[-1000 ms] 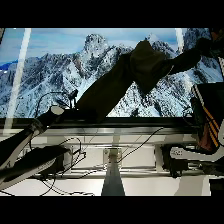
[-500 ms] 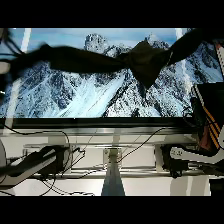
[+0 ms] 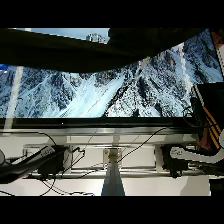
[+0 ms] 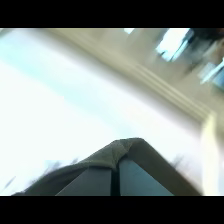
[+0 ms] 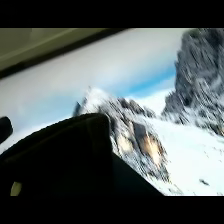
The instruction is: Fold the clothes and pants, and hang the long-sleeved shirts on hangers.
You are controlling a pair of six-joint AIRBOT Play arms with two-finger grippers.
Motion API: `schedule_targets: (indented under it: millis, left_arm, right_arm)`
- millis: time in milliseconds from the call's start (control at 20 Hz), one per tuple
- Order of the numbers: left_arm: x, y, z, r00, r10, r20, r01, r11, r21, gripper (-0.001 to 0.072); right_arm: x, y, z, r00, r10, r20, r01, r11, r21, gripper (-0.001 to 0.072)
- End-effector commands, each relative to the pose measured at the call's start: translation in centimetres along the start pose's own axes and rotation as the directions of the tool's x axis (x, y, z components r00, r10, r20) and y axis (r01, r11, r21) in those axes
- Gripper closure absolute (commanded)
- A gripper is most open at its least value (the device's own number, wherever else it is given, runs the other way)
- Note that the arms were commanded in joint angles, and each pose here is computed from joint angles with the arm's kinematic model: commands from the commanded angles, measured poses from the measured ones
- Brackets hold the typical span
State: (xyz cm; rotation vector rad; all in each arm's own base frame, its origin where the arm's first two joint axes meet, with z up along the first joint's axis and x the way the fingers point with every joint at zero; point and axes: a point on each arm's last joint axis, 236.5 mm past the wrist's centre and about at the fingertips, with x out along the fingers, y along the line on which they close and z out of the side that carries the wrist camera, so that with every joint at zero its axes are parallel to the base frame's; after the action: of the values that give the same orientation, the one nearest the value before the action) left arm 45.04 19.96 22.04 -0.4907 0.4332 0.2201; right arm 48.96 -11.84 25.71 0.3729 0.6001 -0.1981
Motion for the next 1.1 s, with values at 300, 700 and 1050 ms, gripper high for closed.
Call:
schedule_targets:
  millis: [300,700,1050]
  left_arm:
    - [3.6,9.5,-14.9,0.822,0.163,-0.546,-0.171,0.985,0.037,0.0695]
    - [3.5,-1.1,0.6,0.984,-0.155,-0.092,0.138,0.977,-0.161,0.0698]
    - [-1.1,0.8,0.3,0.973,0.064,-0.221,0.01,0.948,0.319,0.0697]
  right_arm:
    - [1.9,-8.3,-20.0,0.831,-0.188,-0.524,0.189,0.981,-0.052,0.068]
    - [-2.4,-1.6,-8.9,1.0,0.03,0.003,-0.03,0.999,-0.02,0.068]
    - [-6.0,-3.6,-11.0,0.996,-0.079,-0.031,0.075,0.991,-0.115,0.0681]
